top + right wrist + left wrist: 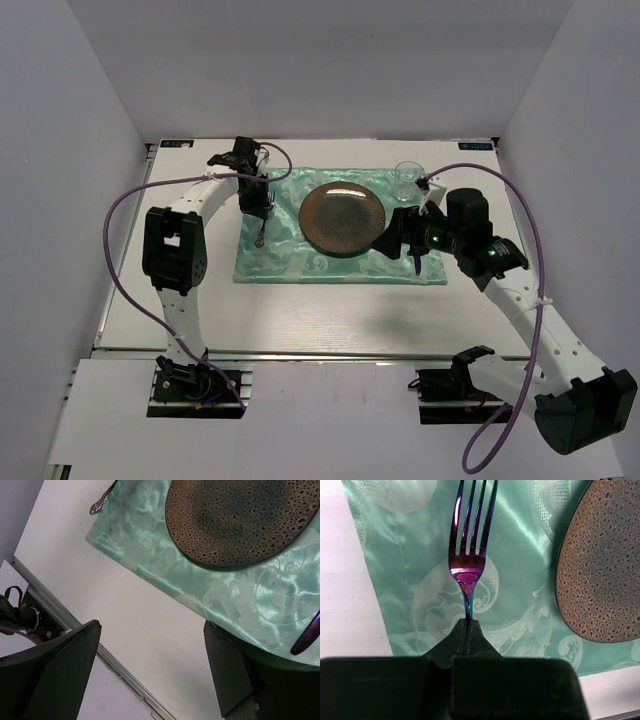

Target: Set the dinner table for one person

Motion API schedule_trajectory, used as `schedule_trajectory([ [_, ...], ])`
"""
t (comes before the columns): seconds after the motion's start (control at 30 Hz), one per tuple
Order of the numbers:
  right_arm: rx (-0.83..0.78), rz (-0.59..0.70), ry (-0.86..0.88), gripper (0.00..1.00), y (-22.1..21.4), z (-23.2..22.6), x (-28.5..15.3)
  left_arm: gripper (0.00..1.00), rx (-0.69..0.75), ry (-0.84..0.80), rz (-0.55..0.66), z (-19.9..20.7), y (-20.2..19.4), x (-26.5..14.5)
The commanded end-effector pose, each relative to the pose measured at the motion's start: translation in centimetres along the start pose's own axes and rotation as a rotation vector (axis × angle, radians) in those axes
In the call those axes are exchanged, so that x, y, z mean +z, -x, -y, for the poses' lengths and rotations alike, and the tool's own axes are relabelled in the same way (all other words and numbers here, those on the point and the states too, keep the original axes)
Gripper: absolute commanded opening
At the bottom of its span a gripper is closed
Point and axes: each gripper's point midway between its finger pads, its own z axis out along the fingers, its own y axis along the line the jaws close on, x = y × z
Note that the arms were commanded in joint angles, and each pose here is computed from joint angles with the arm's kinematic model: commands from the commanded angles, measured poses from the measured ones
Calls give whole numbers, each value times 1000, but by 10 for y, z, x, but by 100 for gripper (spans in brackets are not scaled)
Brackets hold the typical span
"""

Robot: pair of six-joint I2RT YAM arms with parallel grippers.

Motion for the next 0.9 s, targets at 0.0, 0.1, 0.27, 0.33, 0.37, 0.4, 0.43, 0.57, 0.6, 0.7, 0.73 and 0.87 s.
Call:
schedule_trajectory([
  [0.0, -28, 17, -5, 89, 1, 0, -3, 0, 2, -1, 14, 12, 0, 2],
  [0.1, -35, 27, -8, 89, 1, 1, -5, 0, 4, 26, 14, 9, -7, 10],
  [0.27, -31, 6, -5, 89, -7, 3, -1, 0, -36, 39, 14, 6, -25, 20],
  [0.33, -27, 4, -8, 89, -8, 5, 0, 0, -55, 49, 39, 4, -23, 22],
  [0.37, -30, 2, -3, 89, -9, 4, 0, 0, -62, 54, 46, 3, -23, 23],
  [0.4, -32, 3, 0, 89, -9, 3, 0, 0, -70, 62, 50, 1, -24, 25],
  [0.43, -29, 3, -2, 89, -10, 4, -1, 0, -74, 63, 49, 0, -25, 27],
  [0.57, -29, 2, -7, 89, -11, 4, -2, 0, -82, 64, 45, -1, -28, 34],
  [0.6, -32, 2, -4, 89, -11, 3, -2, 0, -79, 64, 45, -1, -28, 35],
  [0.7, -29, 3, -4, 89, -10, 3, -3, 0, -64, 67, 44, -1, -24, 34],
  [0.73, -29, 4, -5, 89, -10, 3, -3, 0, -58, 65, 44, 0, -23, 33],
  [0.87, -26, 4, 1, 89, -10, 2, -3, 0, -27, 74, 35, -5, -20, 30],
])
